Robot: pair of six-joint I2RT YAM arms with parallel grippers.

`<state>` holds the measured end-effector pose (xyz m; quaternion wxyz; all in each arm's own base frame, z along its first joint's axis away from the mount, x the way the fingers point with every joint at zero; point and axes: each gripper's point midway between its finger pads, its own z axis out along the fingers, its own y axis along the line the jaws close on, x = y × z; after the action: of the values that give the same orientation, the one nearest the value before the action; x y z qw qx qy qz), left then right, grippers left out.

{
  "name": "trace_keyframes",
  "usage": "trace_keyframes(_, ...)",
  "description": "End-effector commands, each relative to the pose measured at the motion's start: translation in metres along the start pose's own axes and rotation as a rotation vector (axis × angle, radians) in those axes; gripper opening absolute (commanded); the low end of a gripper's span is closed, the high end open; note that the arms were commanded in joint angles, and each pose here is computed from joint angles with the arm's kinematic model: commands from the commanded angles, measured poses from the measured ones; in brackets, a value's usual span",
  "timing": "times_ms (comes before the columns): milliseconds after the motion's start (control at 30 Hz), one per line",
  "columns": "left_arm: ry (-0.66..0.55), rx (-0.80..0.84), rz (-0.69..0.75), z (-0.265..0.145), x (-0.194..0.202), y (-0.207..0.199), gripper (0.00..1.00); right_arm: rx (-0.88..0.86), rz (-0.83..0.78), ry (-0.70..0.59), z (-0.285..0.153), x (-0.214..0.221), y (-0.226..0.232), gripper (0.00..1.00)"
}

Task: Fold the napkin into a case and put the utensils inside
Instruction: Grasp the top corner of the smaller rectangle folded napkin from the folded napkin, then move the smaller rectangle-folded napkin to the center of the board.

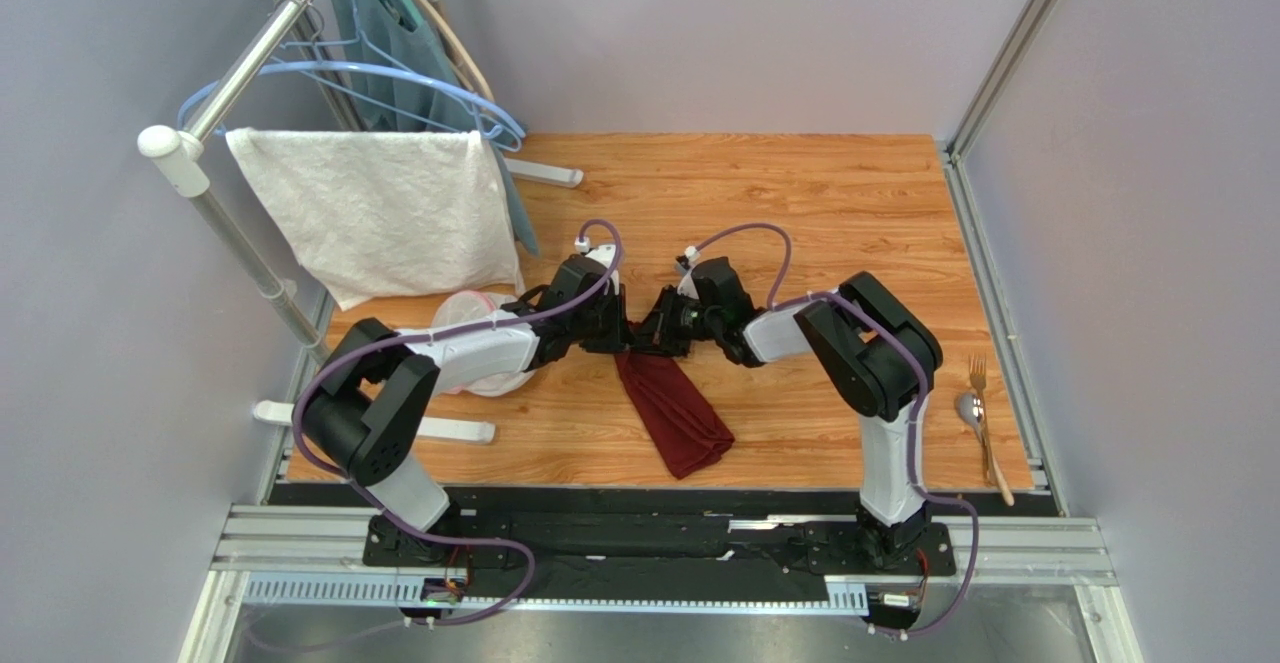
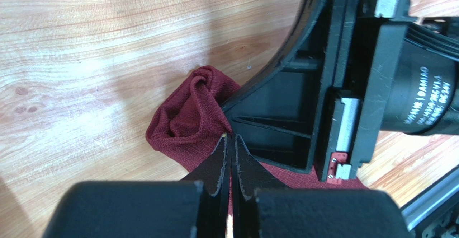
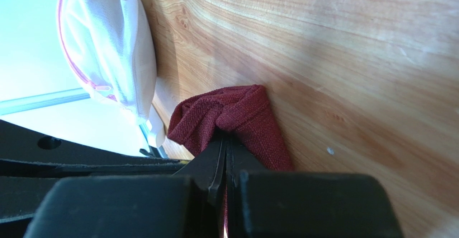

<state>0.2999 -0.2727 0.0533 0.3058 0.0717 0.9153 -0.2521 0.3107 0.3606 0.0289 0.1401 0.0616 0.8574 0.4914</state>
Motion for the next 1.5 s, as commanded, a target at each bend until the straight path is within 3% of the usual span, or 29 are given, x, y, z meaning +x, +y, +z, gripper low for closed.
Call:
trace_keyframes(0,0.012,0.015,0.017,0.001,0.002,-0.008,0.00,0.055,-0.039,-0.042,-0.018,-0.008,-0.003,0.00)
trace_keyframes(367,-0.019,0.026,0.023,-0.013,-0.009,-0.013,0.00,0.033,-0.019,-0.055,-0.035,-0.008,-0.005,0.00)
trace_keyframes(833,0.010,0.055,0.009,0.000,0.004,-0.012,0.00,-0.129,0.020,0.069,0.003,0.022,0.031,0.00)
trace_keyframes(1067,0.028,0.048,0.033,0.003,0.008,-0.010,0.00,-0.105,0.070,0.046,-0.003,0.015,0.011,0.00)
trace_keyframes(1167,0.005,0.018,0.055,-0.009,-0.002,-0.008,0.01,-0.039,0.007,0.031,-0.018,0.008,0.015,0.00)
trace_keyframes(1300,-0.028,0.002,0.090,-0.029,-0.018,-0.011,0.25,0.053,-0.058,0.005,-0.039,-0.001,0.011,0.00)
trace_keyframes(1333,-0.044,0.007,0.101,-0.036,-0.024,-0.015,0.41,0.069,-0.066,-0.001,-0.043,-0.003,0.011,0.00)
trace_keyframes(1367,-0.037,-0.005,0.100,-0.042,-0.026,-0.015,0.48,0.100,-0.055,0.009,-0.047,-0.001,0.006,0.00)
trace_keyframes(1467,-0.035,-0.043,0.078,-0.060,-0.026,-0.011,0.53,0.120,-0.074,-0.001,-0.059,-0.005,0.003,0.00)
